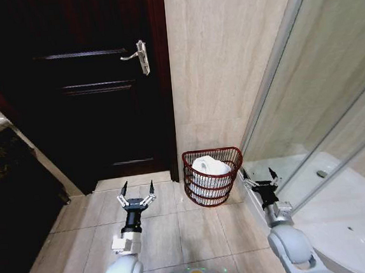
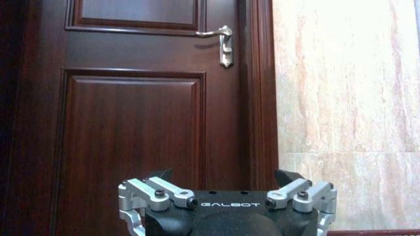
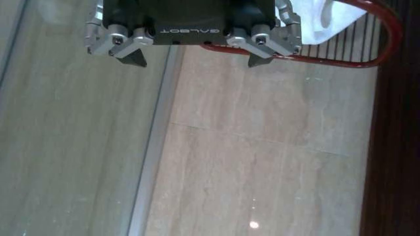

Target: Discard the used towel into the hamper.

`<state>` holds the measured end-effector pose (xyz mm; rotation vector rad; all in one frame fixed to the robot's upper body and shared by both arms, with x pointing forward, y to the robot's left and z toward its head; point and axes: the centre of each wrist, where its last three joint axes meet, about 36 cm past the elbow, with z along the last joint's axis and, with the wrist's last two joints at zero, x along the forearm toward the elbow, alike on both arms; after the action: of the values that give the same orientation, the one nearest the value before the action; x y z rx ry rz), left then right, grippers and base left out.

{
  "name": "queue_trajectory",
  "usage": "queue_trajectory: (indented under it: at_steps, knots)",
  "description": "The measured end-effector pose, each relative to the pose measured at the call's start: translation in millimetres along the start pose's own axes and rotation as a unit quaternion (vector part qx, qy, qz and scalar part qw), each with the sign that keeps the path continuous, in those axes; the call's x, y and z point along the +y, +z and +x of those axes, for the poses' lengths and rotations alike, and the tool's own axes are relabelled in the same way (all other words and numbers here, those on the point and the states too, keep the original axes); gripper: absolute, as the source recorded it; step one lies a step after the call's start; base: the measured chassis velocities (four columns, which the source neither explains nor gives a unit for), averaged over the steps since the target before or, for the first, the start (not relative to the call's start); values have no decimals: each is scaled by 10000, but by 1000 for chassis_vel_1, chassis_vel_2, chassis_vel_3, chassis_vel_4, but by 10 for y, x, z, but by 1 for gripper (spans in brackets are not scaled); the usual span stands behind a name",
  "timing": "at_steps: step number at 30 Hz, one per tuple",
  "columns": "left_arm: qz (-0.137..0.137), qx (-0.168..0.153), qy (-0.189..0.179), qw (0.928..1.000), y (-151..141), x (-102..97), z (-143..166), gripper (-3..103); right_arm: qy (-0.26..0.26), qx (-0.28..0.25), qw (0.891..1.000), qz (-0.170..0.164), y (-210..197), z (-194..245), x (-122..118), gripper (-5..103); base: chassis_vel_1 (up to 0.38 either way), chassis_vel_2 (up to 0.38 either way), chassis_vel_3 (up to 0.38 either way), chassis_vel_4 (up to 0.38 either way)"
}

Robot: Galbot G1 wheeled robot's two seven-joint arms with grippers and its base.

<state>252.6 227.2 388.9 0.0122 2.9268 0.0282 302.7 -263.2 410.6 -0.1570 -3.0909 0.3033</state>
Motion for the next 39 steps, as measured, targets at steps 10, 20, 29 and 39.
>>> queue_trajectory:
  at_steps: [10, 20, 29, 39]
  knots:
    - [-22, 8, 81, 10000, -7, -25, 44, 100, 16, -115, 9999, 38, -42, 200, -16, 100, 0, 0, 0, 0]
    - [27, -38, 81, 10000, -120, -38, -3, 100, -159, -224, 9996, 98, -233, 337, -47, 100, 0, 0, 0, 0]
    - [139, -33, -81, 9999, -265, -69, 7, 100, -261, -374, 9990, -10, -398, 532, -13, 100, 0, 0, 0, 0]
    - [267, 131, -237, 9993, -213, -186, 106, 100, -25, -363, 9987, -354, -671, 757, 70, 100, 0, 0, 0, 0]
